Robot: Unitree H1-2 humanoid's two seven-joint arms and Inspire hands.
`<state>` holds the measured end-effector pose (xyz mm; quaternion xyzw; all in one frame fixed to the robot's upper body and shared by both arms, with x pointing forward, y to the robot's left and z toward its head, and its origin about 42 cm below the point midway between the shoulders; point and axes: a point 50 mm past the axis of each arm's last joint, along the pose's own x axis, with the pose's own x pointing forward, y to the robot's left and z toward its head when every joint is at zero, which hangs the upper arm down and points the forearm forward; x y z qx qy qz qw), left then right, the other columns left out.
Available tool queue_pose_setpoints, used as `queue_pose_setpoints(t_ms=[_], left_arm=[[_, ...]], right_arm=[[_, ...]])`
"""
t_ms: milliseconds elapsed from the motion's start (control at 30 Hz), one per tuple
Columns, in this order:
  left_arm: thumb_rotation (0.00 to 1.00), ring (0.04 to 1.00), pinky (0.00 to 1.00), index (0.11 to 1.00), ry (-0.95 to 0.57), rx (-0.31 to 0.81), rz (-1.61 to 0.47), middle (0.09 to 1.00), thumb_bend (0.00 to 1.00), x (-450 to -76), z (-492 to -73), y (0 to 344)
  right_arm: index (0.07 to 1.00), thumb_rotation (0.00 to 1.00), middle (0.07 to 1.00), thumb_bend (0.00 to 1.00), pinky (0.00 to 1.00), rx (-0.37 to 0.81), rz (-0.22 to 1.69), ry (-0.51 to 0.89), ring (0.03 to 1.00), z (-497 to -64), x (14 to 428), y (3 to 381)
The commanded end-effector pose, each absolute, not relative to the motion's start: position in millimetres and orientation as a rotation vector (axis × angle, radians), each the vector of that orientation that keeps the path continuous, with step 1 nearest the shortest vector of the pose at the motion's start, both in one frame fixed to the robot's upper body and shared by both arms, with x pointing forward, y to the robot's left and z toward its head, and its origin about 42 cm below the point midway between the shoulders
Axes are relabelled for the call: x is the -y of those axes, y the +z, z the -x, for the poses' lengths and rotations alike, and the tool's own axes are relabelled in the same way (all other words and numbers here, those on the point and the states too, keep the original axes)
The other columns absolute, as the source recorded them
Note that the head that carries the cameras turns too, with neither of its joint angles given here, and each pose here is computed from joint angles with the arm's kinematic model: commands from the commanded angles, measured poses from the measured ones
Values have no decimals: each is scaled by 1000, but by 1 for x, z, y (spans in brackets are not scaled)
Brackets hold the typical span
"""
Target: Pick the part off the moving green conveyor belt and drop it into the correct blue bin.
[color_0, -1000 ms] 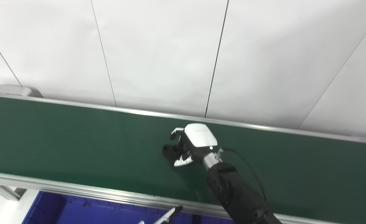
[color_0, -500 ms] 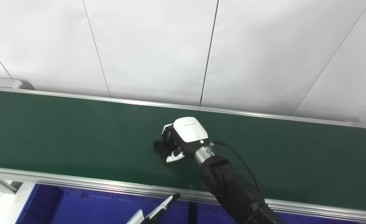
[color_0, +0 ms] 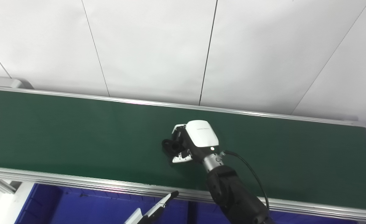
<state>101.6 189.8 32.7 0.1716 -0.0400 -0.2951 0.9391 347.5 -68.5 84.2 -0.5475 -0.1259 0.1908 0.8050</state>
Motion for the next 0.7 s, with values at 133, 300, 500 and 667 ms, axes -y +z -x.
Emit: queue_pose_setpoints(t_ms=[133,300,500,667], left_arm=[[629,1000,982,1000,-610,142,-313,1000,888,-188,-107,44],[622,1000,988,1000,-606,147,-312,1000,883,-189,-105,46],[620,1000,997,1000,-598,154,-306,1000,880,-192,-103,51],[623,1000,995,1000,-592,158,-293,1000,886,-194,-101,55]], right_arm=[[484,0,470,532,189,286,1101,336,247,-329,84,103],[489,0,459,528,184,277,1001,256,251,-301,102,132],[524,0,414,520,228,277,969,194,304,-268,119,155],[484,0,469,529,159,275,932,160,224,-236,136,163]])
